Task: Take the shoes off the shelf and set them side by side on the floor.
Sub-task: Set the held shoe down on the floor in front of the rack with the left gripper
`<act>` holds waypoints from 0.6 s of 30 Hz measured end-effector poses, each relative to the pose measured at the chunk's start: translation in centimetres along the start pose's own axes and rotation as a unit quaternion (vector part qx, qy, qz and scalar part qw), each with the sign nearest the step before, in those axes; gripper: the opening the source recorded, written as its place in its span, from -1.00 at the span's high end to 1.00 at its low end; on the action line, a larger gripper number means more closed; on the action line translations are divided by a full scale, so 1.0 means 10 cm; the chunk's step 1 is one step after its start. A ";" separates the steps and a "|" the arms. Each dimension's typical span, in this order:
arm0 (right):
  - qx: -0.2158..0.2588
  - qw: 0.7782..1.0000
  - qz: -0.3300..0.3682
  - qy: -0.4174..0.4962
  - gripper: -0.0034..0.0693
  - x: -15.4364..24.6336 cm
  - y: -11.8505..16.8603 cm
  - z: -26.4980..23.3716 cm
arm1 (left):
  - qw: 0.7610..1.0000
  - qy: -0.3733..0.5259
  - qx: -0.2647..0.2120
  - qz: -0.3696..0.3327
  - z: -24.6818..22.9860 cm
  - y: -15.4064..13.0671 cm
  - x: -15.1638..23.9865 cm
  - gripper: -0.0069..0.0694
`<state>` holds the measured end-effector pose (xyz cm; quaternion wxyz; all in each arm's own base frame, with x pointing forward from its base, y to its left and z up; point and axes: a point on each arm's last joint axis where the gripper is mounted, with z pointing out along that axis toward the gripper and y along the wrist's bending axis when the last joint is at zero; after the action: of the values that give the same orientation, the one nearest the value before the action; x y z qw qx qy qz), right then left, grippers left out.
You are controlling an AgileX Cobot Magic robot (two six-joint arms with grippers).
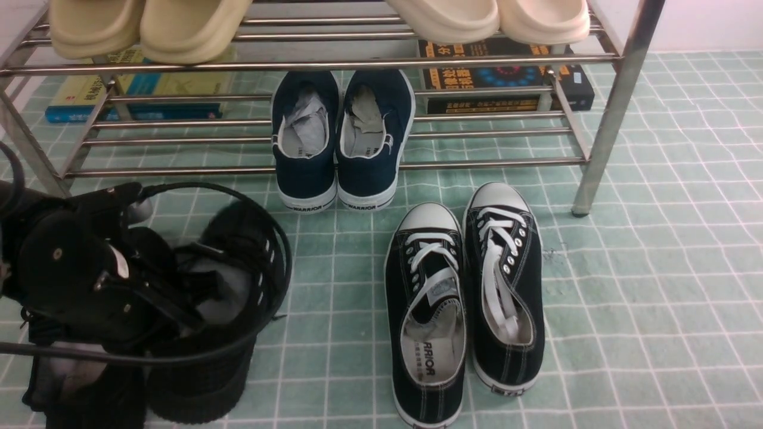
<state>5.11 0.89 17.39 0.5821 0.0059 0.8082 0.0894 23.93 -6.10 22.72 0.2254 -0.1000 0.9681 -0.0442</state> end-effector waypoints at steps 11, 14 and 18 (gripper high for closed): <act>0.000 1.000 0.000 0.000 0.25 0.00 0.00 0.00 | 1.000 0.016 0.000 0.014 -0.09 0.00 0.02 -0.02; 0.000 1.000 0.000 0.000 0.25 0.00 0.00 0.00 | 0.998 0.007 0.002 0.058 -0.32 0.00 -0.04 -0.01; 0.000 1.000 0.000 0.000 0.25 0.00 0.00 0.00 | 0.995 -0.018 0.011 0.095 -0.75 0.01 -0.10 0.21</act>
<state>5.11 0.89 17.39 0.5821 0.0059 0.8082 0.0894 21.44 -5.45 29.88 0.2466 -0.0057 0.9686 -0.0312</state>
